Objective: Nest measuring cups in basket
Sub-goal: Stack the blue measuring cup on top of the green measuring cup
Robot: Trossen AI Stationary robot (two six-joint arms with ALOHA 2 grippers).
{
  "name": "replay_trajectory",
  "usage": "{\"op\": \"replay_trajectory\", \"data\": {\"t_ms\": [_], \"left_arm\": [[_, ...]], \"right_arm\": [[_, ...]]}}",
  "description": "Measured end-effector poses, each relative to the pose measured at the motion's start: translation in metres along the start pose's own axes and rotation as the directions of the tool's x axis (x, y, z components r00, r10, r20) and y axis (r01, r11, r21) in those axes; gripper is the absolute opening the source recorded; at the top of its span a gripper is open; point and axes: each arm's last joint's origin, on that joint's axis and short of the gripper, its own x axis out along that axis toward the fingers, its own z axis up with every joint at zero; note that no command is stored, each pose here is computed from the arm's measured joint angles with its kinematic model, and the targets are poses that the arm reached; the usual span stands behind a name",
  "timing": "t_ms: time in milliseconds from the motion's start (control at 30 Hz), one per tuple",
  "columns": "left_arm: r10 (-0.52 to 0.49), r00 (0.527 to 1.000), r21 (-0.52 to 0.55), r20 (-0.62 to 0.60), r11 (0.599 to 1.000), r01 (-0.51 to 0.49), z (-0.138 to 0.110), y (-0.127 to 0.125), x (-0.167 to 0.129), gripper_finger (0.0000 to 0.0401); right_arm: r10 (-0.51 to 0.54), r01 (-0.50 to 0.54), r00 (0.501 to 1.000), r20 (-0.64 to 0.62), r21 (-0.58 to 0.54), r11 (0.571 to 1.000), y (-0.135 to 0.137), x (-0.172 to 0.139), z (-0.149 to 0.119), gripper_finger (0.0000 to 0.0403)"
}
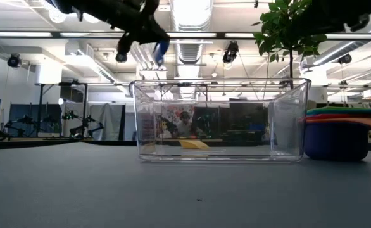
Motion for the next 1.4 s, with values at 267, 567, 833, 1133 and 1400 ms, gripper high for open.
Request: {"op": "replay_trajectory", "data": {"t_ms": [267,567,833,1133,1400], "left_arm": [[-0.127,0.980,-0.037,0.156,0.990,0.134,-0.020,-0.032,0.028,0.0000],[-0.230,0.945,-0.057,0.233,0.967,0.249,-0.043,-0.051,0.063,0.0000],[-0.328,0.918,-0.050,0.223,0.936,0.347,-0.048,-0.068,0.085,0.0000],[-0.395,0.893,-0.033,0.216,0.911,0.411,-0.046,-0.074,0.091,0.0000],[-0.395,0.893,-0.022,0.215,0.912,0.409,-0.046,-0.074,0.091,0.0000]], "right_arm": [[-0.035,0.035,0.998,0.058,0.002,0.999,0.004,0.003,0.018,0.0237],[-0.088,0.088,0.992,0.088,0.002,0.996,0.004,0.012,0.025,0.0237],[-0.111,0.113,0.993,0.026,-0.111,0.987,0.007,0.026,0.030,0.0237],[0.117,-0.166,0.975,-0.186,-0.271,0.948,0.025,0.033,0.043,0.0237],[0.341,-0.373,0.927,-0.155,-0.321,0.871,0.040,0.047,0.061,0.0237]]}}
